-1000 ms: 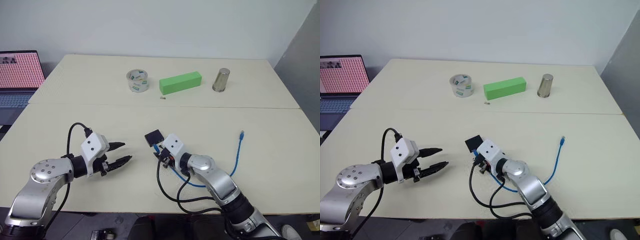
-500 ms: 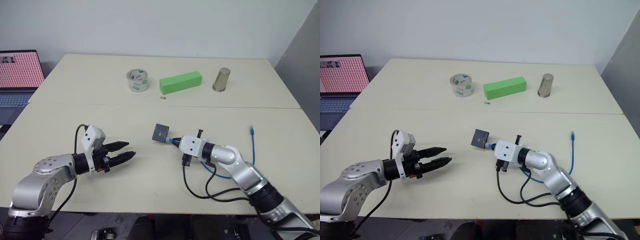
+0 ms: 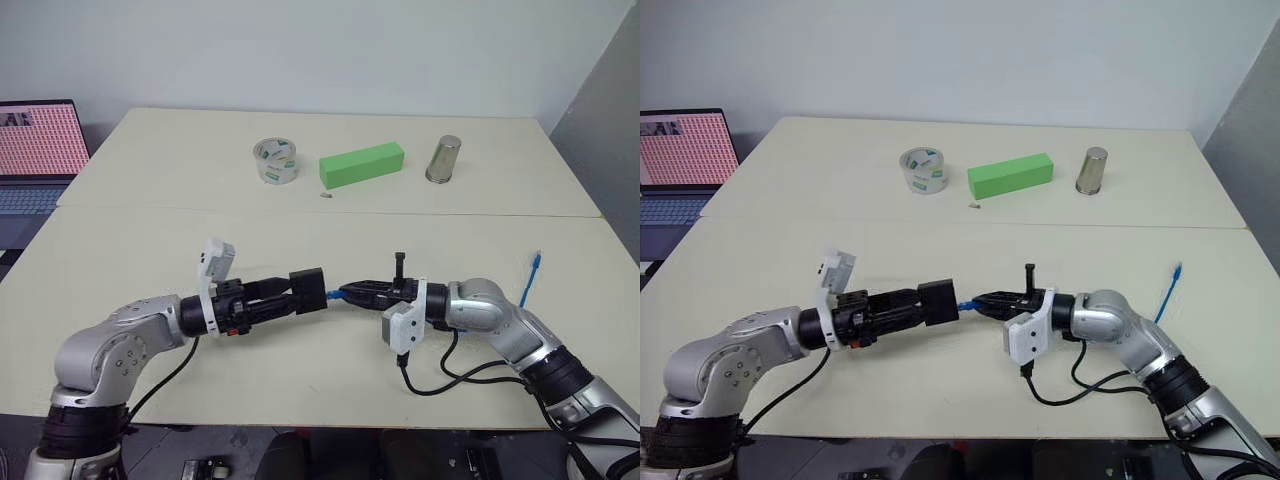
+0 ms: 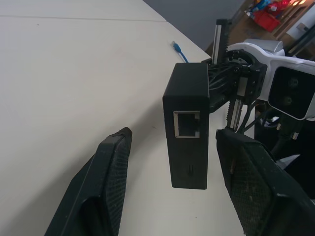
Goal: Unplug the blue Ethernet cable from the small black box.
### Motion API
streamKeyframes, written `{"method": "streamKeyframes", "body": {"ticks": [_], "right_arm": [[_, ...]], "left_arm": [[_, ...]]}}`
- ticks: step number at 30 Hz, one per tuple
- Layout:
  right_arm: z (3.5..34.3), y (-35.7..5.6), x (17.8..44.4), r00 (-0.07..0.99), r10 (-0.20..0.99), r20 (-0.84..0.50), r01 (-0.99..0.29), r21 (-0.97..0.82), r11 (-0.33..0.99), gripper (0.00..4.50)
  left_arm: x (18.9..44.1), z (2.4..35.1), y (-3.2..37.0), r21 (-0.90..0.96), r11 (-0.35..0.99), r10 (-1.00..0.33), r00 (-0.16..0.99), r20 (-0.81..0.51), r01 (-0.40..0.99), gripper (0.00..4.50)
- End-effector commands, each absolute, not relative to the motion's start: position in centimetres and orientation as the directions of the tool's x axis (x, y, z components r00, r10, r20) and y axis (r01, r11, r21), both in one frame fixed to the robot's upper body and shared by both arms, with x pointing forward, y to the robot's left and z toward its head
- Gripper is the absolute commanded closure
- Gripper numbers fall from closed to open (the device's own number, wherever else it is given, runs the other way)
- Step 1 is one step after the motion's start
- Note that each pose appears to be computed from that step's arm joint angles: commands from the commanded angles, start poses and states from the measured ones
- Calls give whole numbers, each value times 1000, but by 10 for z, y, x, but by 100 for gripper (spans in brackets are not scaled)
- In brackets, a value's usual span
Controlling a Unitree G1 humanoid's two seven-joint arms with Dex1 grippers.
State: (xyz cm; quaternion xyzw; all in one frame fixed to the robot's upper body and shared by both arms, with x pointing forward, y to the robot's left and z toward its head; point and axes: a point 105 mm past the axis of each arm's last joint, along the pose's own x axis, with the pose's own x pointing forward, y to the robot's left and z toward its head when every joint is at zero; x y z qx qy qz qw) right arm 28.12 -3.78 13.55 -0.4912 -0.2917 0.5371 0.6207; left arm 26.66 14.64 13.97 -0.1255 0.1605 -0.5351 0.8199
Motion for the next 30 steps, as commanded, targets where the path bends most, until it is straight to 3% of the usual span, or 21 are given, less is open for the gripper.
{"method": "streamKeyframes", "body": {"ticks": [1,4,14,22,23,27,30], "right_arm": [[151,-40,284,258,959,-115,-342,-940,-21,446],[152,-40,285,262,959,-109,-342,-939,-13,446],[155,-40,284,251,963,-95,-324,-946,-9,448],[150,-38,277,200,968,-154,-351,-933,-76,448],[150,-38,276,195,967,-161,-362,-929,-81,377],[148,-48,275,187,952,-242,-480,-868,-126,303],[160,-57,269,171,949,-263,-670,-737,-84,238]], "left_arm": [[264,150,140,-357,351,-935,342,-93,865,159],[266,152,140,-382,340,-938,342,-64,860,159],[267,152,139,-388,322,-942,335,-37,864,366],[266,150,135,-386,301,-949,312,-37,872,372],[265,150,136,-385,301,-950,310,-38,873,372],[265,154,134,-368,281,-956,292,-28,886,372],[261,154,132,-347,249,-967,250,-44,904,372]]}}
